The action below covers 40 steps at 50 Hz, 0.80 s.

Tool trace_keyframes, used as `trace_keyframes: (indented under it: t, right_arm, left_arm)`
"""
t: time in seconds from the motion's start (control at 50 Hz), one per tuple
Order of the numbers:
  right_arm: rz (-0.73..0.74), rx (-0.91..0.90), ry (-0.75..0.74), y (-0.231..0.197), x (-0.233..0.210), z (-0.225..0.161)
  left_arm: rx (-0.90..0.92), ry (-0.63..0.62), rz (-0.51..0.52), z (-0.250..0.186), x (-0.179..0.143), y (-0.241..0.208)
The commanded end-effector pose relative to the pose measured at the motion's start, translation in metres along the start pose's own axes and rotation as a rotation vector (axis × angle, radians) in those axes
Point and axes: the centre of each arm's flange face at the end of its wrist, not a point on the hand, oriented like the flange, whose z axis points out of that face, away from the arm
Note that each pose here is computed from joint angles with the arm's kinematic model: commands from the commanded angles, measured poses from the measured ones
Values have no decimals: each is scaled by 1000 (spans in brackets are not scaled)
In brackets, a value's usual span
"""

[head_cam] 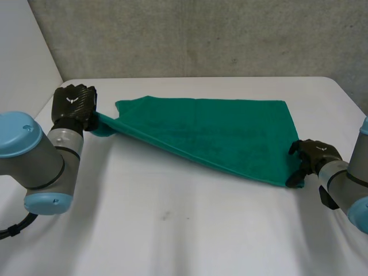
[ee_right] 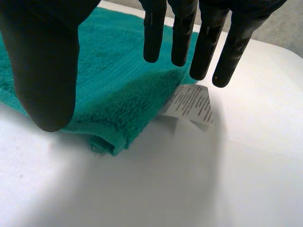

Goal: Fold the towel.

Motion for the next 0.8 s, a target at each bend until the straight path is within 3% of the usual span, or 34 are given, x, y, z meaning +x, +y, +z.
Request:
trace_keyframes:
  t: [0.02, 0.8]
  right_arm:
    - [-72, -17, -29, 2, -2, -12]
    - [-78, 59, -12, -12, 8, 24]
  left_arm:
    - [-4, -4, 1, 1, -1, 2]
    - [-15, 0, 5, 0, 0, 6]
